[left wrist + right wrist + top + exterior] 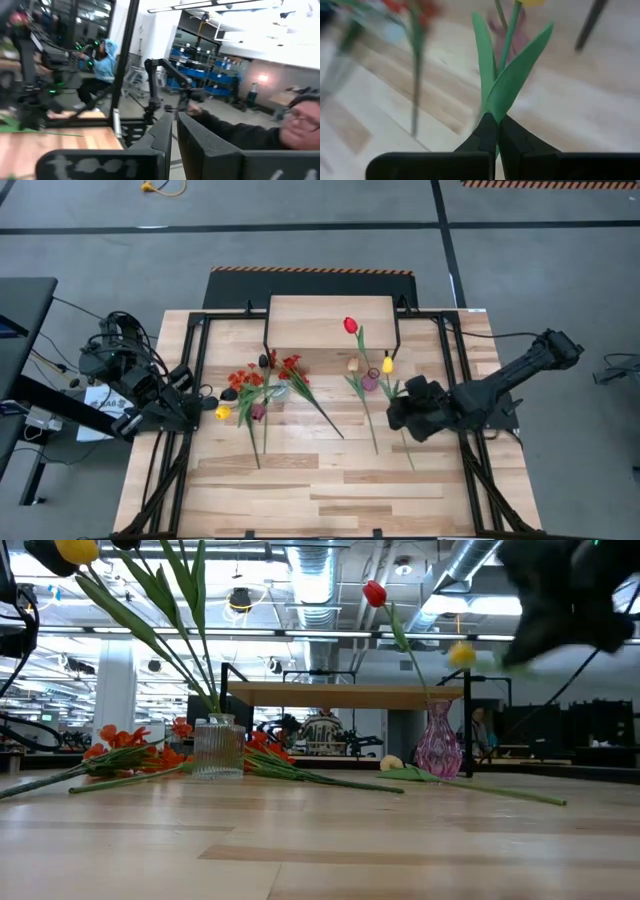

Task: Pick and place flowers into a vace then onto a shelf
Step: Put the yellow flower into the purple vase

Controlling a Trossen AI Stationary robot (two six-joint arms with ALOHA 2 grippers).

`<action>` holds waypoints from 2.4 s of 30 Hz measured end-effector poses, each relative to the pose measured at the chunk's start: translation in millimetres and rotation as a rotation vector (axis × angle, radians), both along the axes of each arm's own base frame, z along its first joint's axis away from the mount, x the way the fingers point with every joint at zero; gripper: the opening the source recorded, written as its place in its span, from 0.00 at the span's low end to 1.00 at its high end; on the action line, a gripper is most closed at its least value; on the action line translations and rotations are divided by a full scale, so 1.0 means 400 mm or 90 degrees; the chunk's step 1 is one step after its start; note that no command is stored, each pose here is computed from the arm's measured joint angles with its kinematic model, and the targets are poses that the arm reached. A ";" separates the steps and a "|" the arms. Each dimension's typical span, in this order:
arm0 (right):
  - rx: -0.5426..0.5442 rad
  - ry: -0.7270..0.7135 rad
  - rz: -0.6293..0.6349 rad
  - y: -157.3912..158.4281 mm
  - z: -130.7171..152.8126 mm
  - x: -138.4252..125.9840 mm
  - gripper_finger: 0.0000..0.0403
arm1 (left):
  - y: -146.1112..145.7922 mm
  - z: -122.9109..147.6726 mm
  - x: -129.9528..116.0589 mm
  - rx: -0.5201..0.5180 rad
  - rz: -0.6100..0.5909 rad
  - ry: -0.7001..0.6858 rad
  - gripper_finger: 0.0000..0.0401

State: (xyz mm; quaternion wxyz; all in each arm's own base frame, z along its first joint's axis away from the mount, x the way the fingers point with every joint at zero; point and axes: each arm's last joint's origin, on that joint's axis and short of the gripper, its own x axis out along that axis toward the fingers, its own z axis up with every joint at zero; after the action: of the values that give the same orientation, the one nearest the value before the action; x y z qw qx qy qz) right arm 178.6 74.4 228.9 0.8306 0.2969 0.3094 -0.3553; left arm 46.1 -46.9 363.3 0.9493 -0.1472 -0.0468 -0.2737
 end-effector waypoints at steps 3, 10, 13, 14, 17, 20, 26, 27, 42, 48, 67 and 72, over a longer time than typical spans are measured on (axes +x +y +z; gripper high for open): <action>-0.048 -0.063 0.029 0.009 0.054 -0.014 0.00 | 0.001 0.002 0.001 0.026 0.022 -0.020 0.04; -0.177 -0.155 0.067 0.015 0.144 -0.054 0.00 | 0.008 0.002 0.005 0.052 0.096 -0.024 0.04; -0.239 -0.173 0.067 0.013 0.164 -0.066 0.00 | 0.011 0.001 0.006 0.064 0.122 -0.025 0.04; -0.261 -0.177 0.066 0.013 0.168 -0.069 0.00 | 0.011 0.001 0.006 0.068 0.126 -0.025 0.04; -0.325 -0.189 0.057 0.015 0.180 -0.077 0.00 | 0.010 -0.004 0.007 0.090 0.129 -0.025 0.04; -0.378 -0.200 0.042 0.019 0.187 -0.083 0.00 | 0.009 -0.016 0.007 0.125 0.128 -0.012 0.04; -0.449 -0.215 0.014 0.026 0.194 -0.095 0.00 | 0.006 -0.048 0.007 0.112 0.092 0.076 0.04; -0.459 -0.217 0.008 0.027 0.195 -0.097 0.00 | 0.005 -0.052 0.007 0.120 0.087 0.081 0.04; -0.533 -0.183 -0.096 -0.004 0.185 -0.056 0.00 | 0.006 -0.062 0.006 0.173 0.080 0.079 0.04; -0.488 -0.185 -0.076 -0.005 0.206 -0.048 0.00 | 0.005 -0.058 0.006 0.157 0.080 0.077 0.04; -0.432 -0.382 0.199 0.075 0.316 0.107 0.00 | 0.004 -0.047 0.007 0.180 0.087 0.036 0.04; -0.566 -0.456 0.290 0.095 0.329 0.161 0.00 | 0.004 -0.049 0.007 0.190 0.087 0.035 0.04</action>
State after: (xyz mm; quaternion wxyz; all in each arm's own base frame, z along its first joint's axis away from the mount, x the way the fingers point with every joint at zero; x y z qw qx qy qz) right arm 243.1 112.5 360.6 0.9823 -0.0503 -0.1108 -0.1424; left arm 48.8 -45.3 343.8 0.9780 -0.0085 0.0108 -0.2081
